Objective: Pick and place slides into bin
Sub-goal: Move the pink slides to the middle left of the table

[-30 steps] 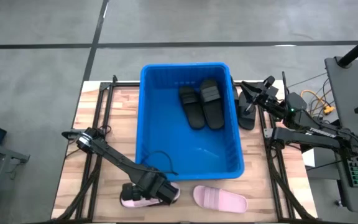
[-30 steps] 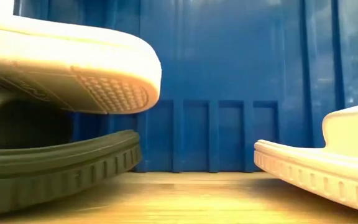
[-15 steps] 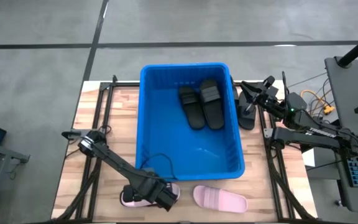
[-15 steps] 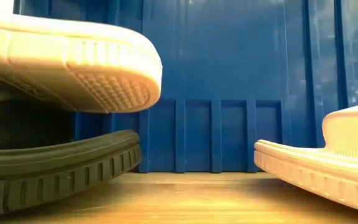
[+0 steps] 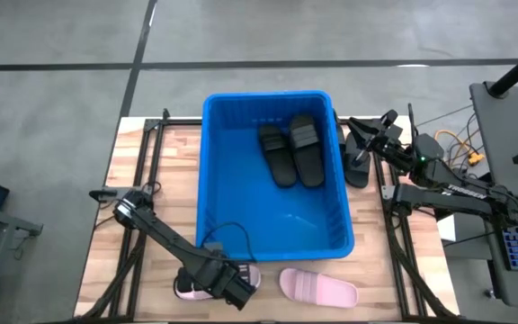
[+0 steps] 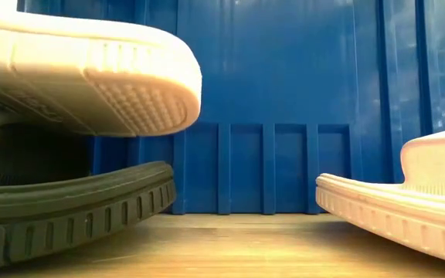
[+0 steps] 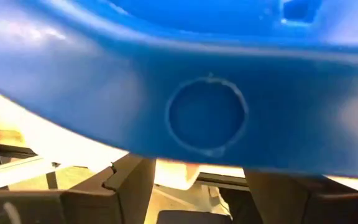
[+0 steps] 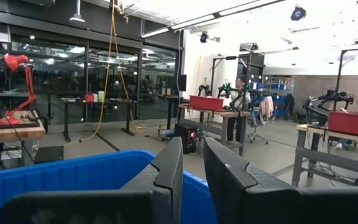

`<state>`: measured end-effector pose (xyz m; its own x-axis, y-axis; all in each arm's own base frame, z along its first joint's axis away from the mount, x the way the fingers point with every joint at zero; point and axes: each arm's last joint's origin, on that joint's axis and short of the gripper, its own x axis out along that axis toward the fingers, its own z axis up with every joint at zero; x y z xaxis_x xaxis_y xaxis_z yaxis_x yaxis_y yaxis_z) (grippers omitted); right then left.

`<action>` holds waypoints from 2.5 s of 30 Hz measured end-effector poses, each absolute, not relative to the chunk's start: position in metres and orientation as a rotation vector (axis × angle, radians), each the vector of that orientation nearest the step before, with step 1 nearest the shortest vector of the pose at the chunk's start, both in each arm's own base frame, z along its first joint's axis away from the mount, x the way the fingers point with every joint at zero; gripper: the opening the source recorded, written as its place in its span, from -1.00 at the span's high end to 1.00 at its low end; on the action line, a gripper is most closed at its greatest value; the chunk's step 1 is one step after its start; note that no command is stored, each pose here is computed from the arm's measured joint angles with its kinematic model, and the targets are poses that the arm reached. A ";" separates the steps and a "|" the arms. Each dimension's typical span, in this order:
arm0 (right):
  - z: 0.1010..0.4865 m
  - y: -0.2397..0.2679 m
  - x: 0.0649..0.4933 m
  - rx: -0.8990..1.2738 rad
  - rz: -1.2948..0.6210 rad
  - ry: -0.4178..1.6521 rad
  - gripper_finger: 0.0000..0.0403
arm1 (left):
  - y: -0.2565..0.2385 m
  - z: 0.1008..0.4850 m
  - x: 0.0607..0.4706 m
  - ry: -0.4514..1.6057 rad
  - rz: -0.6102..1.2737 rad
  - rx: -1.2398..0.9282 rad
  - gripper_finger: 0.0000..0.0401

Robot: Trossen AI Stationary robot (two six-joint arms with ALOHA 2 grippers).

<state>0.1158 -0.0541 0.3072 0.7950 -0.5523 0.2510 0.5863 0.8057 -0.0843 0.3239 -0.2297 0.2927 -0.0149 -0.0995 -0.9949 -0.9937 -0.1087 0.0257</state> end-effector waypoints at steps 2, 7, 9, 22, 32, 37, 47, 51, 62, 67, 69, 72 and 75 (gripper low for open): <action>0.307 -0.054 0.116 -0.161 -0.614 -0.219 0.72 | -0.230 0.294 0.323 1.244 1.255 -1.354 -0.09; 0.307 -0.054 0.116 -0.161 -0.615 -0.220 0.72 | -0.236 0.298 0.319 1.250 1.239 -1.348 -0.09; 0.307 -0.054 0.116 -0.161 -0.614 -0.219 0.72 | -0.239 0.301 0.317 1.256 1.214 -1.347 -0.09; 0.307 -0.054 0.116 -0.161 -0.615 -0.218 0.72 | -0.254 0.281 0.316 1.256 1.251 -1.275 -0.09; 0.307 -0.054 0.116 -0.161 -0.614 -0.218 0.72 | -0.253 0.276 0.315 1.265 1.392 -1.302 -0.09; 0.307 -0.054 0.116 -0.161 -0.615 -0.220 0.72 | -0.256 0.278 0.311 1.308 1.344 -1.258 -0.09; 0.307 -0.054 0.116 -0.161 -0.615 -0.221 0.72 | -0.258 0.274 0.308 1.352 1.322 -1.218 -0.02; 0.307 -0.054 0.116 -0.161 -0.615 -0.221 0.72 | -0.257 0.271 0.307 1.355 1.335 -1.201 0.13; 0.308 -0.054 0.116 -0.161 -0.615 -0.228 0.72 | -0.258 0.265 0.306 1.395 1.313 -1.155 0.65; 0.308 -0.054 0.116 -0.161 -0.615 -0.228 0.72 | -0.258 0.264 0.305 1.384 1.304 -1.132 0.96; 0.308 -0.054 0.115 -0.161 -0.615 -0.229 0.72 | -0.259 0.263 0.304 1.376 1.298 -1.120 0.97; 0.308 -0.054 0.115 -0.161 -0.615 -0.229 0.72 | -0.259 0.264 0.304 1.373 1.292 -1.117 0.99; 0.308 -0.054 0.115 -0.161 -0.615 -0.229 0.72 | -0.259 0.269 0.301 1.368 1.262 -1.115 0.99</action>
